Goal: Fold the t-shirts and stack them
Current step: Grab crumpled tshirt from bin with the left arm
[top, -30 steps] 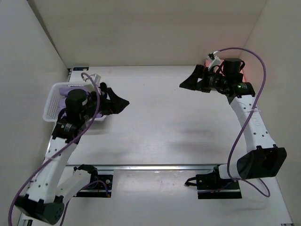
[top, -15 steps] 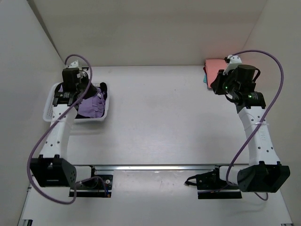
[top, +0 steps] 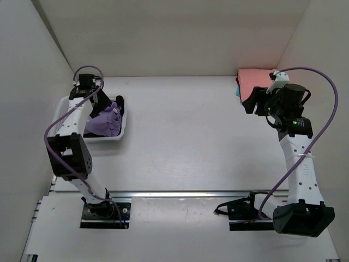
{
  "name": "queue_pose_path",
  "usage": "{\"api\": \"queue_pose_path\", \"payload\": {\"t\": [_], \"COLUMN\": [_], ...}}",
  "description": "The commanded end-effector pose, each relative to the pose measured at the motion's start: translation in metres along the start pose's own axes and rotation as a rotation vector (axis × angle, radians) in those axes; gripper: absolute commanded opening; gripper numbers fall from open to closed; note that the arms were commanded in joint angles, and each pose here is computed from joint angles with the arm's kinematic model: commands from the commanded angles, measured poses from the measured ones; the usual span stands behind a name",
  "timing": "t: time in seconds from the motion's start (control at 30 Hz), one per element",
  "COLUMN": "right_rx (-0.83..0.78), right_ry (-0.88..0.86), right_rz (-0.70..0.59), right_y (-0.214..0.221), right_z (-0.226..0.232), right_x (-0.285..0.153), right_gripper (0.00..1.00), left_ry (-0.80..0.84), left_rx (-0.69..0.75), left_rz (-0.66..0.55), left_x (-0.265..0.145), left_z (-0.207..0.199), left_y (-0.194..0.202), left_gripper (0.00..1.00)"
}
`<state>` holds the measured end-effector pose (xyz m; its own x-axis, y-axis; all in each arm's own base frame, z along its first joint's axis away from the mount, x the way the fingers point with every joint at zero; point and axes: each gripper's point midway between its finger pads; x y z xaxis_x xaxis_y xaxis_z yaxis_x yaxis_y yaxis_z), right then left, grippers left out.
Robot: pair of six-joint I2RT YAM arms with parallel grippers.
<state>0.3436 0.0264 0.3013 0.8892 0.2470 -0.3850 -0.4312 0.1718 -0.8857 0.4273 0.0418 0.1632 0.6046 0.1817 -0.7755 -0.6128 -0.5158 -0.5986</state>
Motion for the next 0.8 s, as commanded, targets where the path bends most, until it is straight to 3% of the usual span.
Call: {"api": "queue_pose_path", "payload": {"t": [0.0,0.23,0.37,0.47,0.53,0.6,0.63,0.77], "right_rx": [-0.001,0.015,0.014,0.001,0.008,0.021,0.014,0.028], "right_ry": [0.007,-0.009,-0.029,-0.044,-0.042,-0.053,-0.050,-0.072], "right_rz": [-0.045,-0.018,0.001,-0.004,-0.005,0.010,-0.006,-0.003], "right_y": [-0.008,-0.007,-0.004,-0.008,-0.008,-0.005,-0.009,-0.008], "right_z": [-0.007,-0.007,-0.003,0.001,-0.001,0.002,0.004,0.010], "right_x": [-0.001,0.009,0.016,0.018,0.020,0.023,0.021,0.022], "right_gripper": [0.61,0.62,0.62,0.61,0.61,0.58,0.59,0.55], "left_ry": [-0.074,-0.172,-0.204,-0.220,-0.210,-0.204,-0.203,-0.204], "left_rx": [-0.001,0.000,0.018,0.022,0.020,0.009,0.003,-0.026], "left_rz": [0.026,0.072,0.125,0.176,0.191,0.178,0.160,-0.051], "left_x": [0.018,0.060,0.077,0.084,0.087,0.083,0.077,0.028], "left_z": [0.004,0.013,0.020,0.028,0.030,0.029,0.026,0.002], "left_y": [0.009,0.027,0.042,0.062,0.070,0.066,0.060,-0.019], "left_gripper": [0.73,0.73,0.59,0.57,0.43,0.07,0.00,0.00]}}
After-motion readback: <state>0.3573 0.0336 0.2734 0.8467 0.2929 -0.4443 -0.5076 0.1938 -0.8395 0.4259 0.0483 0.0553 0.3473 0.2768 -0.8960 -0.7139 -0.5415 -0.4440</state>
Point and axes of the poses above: each gripper's point midway between its finger pads, its own x axis out along the fingers, its own z axis along the line the jaws close on, y = z × x, and after that the axes turned 5 degrees about x, right-handed
